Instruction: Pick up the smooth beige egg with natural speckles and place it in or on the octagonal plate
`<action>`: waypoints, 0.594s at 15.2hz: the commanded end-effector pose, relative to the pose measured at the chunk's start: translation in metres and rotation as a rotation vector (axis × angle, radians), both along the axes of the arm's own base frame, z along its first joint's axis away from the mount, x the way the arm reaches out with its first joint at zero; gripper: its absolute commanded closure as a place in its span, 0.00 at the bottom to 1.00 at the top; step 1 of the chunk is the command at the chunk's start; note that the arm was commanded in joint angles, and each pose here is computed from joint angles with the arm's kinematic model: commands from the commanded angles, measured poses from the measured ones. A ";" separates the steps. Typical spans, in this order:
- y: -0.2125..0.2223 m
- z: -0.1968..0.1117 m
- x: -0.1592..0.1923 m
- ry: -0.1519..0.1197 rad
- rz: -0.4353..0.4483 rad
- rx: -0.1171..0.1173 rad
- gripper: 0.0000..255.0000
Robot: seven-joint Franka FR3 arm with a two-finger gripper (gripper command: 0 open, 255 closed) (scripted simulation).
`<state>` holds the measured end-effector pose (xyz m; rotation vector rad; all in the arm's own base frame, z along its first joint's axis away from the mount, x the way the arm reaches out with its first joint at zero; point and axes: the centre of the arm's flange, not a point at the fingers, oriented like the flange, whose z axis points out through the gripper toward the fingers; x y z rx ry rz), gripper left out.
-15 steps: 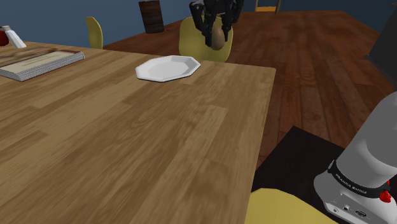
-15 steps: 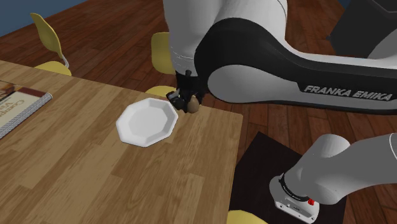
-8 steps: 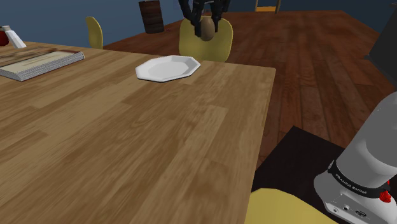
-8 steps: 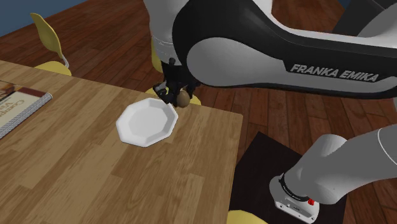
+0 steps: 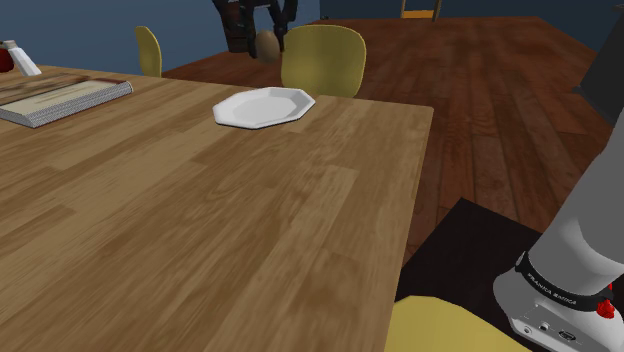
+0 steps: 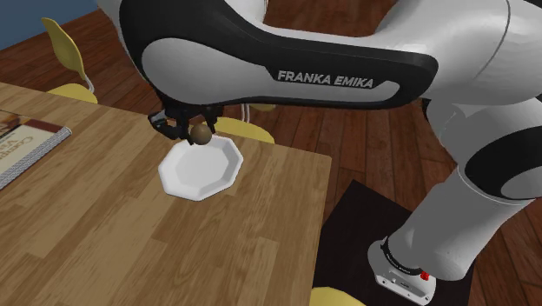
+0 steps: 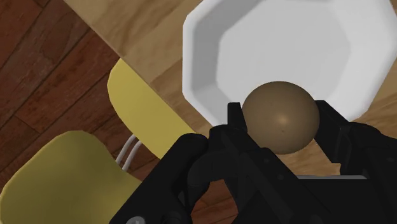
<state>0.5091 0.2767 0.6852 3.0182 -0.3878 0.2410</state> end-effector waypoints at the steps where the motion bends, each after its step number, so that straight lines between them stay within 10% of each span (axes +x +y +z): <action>1: 0.013 0.000 0.023 0.000 -0.004 0.000 1.00; 9: 0.013 -0.043 0.023 0.000 -0.004 0.000 1.00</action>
